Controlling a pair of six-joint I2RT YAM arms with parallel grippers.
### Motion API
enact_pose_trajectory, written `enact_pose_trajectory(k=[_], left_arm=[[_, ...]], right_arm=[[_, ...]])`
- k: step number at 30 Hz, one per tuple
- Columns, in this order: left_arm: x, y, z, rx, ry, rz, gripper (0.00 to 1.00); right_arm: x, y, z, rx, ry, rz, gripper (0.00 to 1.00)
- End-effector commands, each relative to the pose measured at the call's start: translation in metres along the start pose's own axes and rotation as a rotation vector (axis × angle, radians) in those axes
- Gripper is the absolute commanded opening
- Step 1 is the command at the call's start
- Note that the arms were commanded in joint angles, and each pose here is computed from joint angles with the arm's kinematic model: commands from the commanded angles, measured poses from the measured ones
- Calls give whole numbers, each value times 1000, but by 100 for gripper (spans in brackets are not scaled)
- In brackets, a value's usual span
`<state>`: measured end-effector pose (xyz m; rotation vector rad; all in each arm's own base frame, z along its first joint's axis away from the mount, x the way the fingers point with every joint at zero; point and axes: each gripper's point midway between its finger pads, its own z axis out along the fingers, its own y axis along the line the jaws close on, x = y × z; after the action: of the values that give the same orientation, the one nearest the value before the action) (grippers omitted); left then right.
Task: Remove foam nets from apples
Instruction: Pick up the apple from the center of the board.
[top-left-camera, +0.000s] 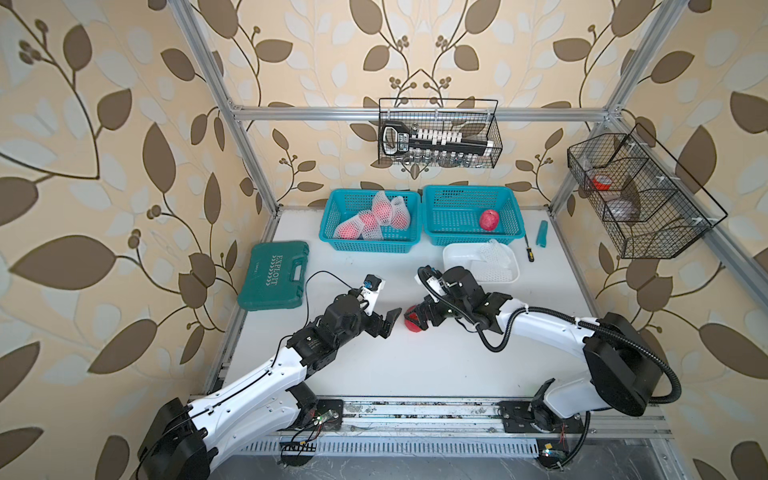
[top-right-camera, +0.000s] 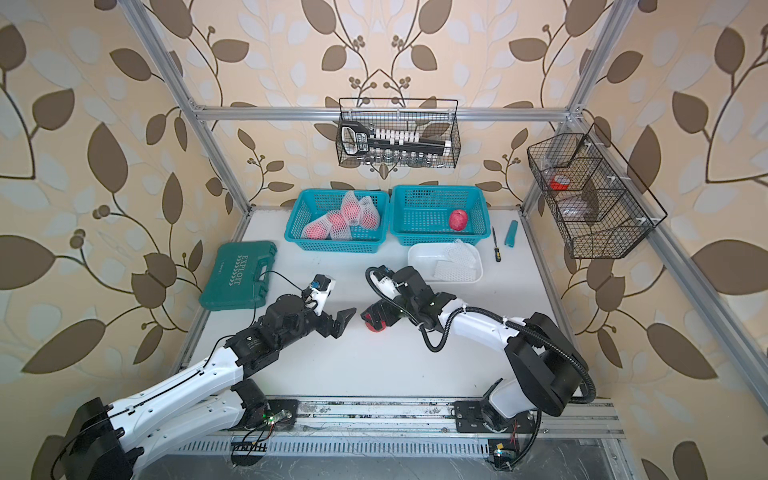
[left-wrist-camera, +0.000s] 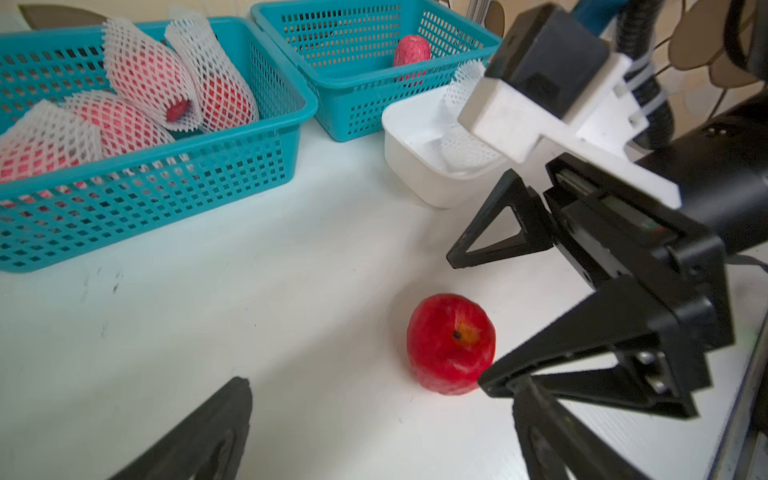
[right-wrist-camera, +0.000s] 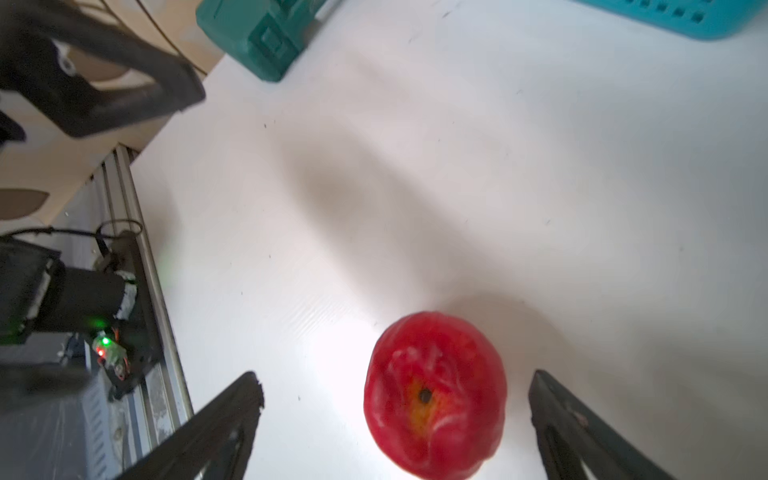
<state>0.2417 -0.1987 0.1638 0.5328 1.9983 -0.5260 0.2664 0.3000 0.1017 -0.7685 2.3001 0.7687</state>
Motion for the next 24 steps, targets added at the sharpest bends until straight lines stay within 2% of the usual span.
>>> enact_pose_trajectory(k=[1, 10, 12, 13, 15, 17, 21, 23, 24], left_arm=[[22, 4, -3, -21, 60, -61, 99], [34, 5, 10, -24, 123, -36, 99], [32, 6, 10, -30, 114, -29, 99], [30, 6, 11, -33, 110, -24, 99], [25, 7, 11, -37, 92, -16, 99], [18, 6, 13, -37, 74, -9, 99], [-5, -1, 20, -8, 4, 2, 99], [-20, -8, 22, 26, -52, 17, 99], [-28, -10, 24, 35, -81, 19, 99]], right_arm=[[3, -5, 7, 42, -7, -80, 100], [27, -20, 37, 118, 100, -115, 98], [28, -20, 40, 117, 107, -118, 89], [26, -20, 40, 121, 103, -119, 81], [20, -24, 41, 150, 91, -110, 53], [11, -25, 38, 160, 57, -105, 39], [-27, -21, 21, 142, -65, -100, 32], [-61, -39, 3, 168, -169, -17, 24], [-82, -62, -12, 197, -230, 79, 24]])
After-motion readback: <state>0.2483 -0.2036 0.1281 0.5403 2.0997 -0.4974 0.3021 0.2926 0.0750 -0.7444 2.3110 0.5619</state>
